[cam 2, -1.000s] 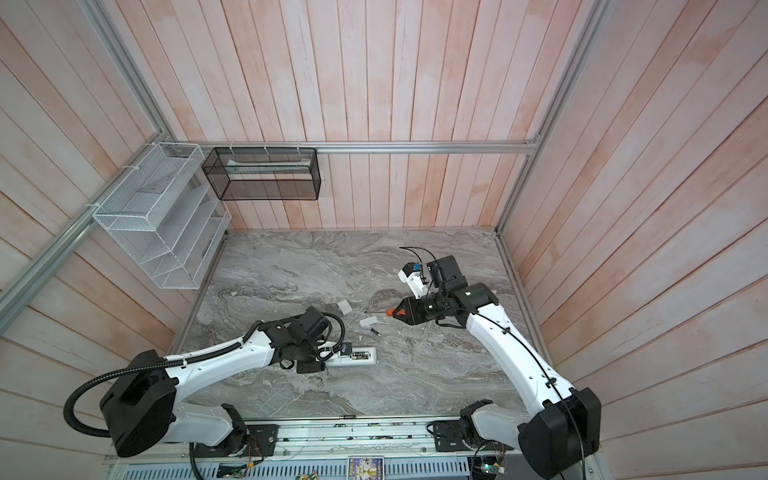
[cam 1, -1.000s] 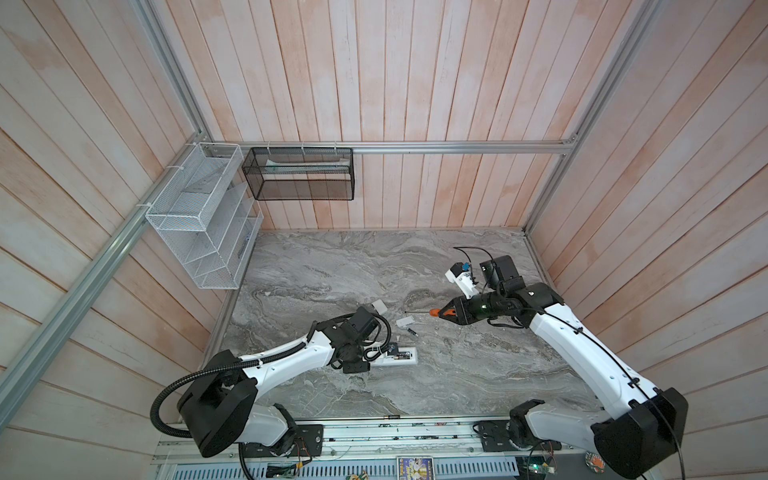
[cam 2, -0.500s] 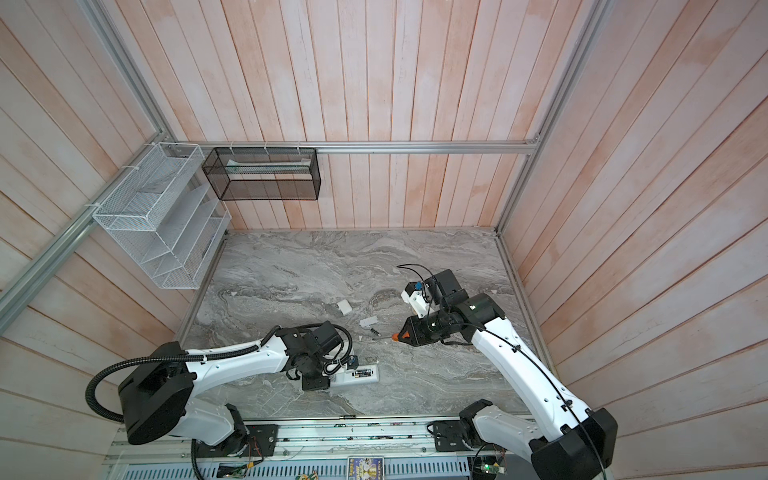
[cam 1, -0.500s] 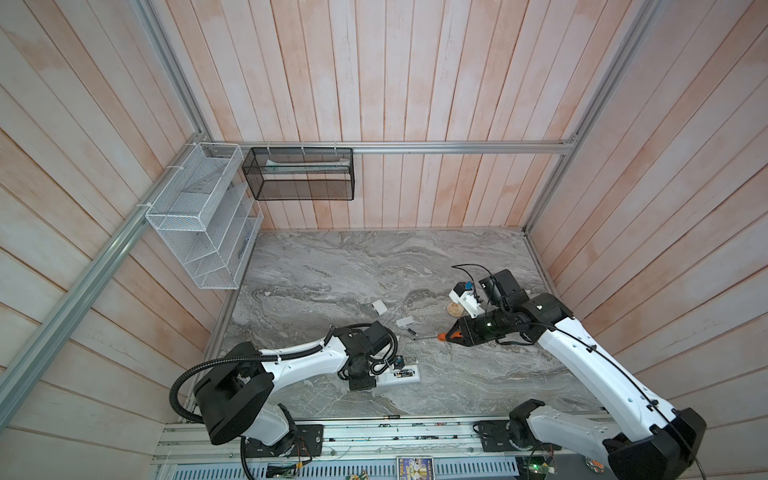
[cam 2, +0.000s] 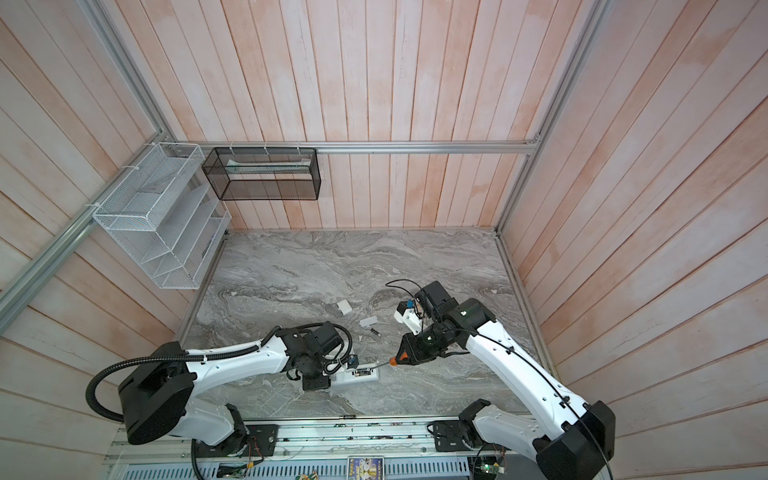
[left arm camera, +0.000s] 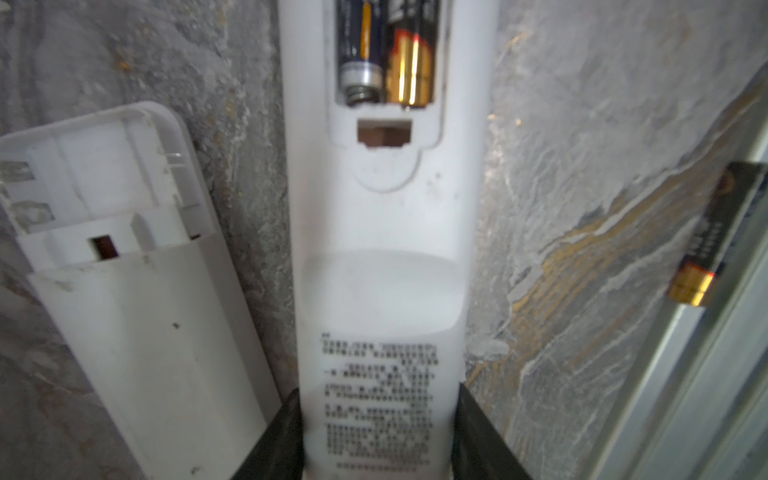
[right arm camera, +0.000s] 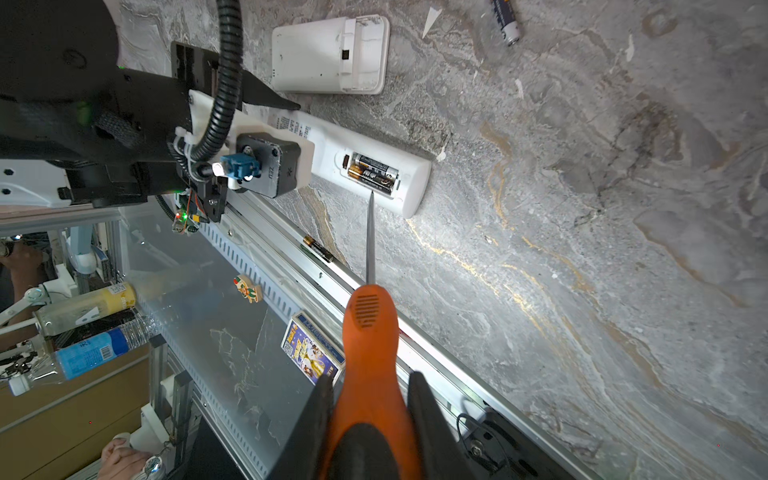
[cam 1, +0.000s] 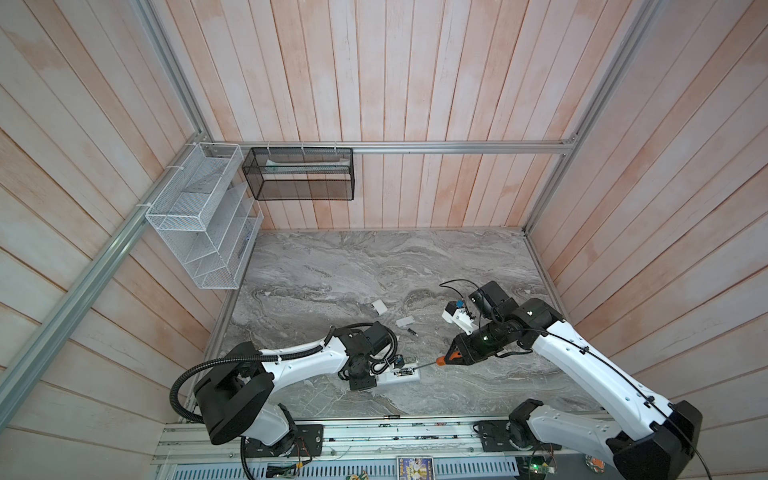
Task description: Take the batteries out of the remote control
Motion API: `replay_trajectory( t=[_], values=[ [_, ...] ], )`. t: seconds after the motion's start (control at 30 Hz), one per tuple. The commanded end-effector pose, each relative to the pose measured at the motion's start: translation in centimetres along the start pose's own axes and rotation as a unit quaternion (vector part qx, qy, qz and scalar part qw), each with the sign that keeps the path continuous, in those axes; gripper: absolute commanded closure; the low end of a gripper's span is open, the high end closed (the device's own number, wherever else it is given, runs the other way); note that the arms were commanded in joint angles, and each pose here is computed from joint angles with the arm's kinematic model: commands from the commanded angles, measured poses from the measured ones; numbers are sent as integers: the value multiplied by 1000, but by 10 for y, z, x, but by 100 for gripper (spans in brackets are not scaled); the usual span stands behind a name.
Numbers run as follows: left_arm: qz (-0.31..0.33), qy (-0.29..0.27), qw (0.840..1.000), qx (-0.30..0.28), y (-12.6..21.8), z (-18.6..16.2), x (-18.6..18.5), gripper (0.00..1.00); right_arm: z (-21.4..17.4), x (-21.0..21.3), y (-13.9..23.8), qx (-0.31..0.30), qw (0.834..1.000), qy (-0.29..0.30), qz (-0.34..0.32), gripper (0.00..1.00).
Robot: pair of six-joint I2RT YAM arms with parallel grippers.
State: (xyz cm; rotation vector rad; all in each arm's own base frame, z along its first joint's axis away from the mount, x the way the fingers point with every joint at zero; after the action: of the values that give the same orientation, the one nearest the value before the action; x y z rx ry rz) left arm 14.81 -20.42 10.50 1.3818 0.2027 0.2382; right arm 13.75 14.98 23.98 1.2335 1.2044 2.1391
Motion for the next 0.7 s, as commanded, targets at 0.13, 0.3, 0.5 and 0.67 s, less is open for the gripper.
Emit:
replay_trajectory(
  t=[0.13, 0.3, 0.5, 0.67],
  values=[
    [16, 3, 1000, -6, 2, -2, 0, 92, -2, -3, -13, 19, 1000, -3, 10, 100],
    [16, 1, 1000, -9, 2, -2, 0, 92, 3, -8, -18, 13, 1000, -11, 0, 100],
    [14, 1, 1000, -8, 2, -2, 0, 92, 9, -13, -23, 8, 1000, -17, -5, 100],
    [14, -1, 1000, -10, 2, -3, -1, 92, 11, -19, -24, 10, 1000, -20, -15, 100]
  ],
)
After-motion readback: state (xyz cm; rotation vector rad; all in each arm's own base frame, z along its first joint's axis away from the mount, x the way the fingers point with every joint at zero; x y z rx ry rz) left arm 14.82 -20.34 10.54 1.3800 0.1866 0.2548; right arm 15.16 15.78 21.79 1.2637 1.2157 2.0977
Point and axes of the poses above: each gripper's point midway between its finger pads, its own y axis back along the fingers, its own x axis along the line the jaws close on, z = x × y, the point moved 8 cm from there along y, back along the fingers, and after that the axes turned 9 degrees about y, right-handed, at the moved point
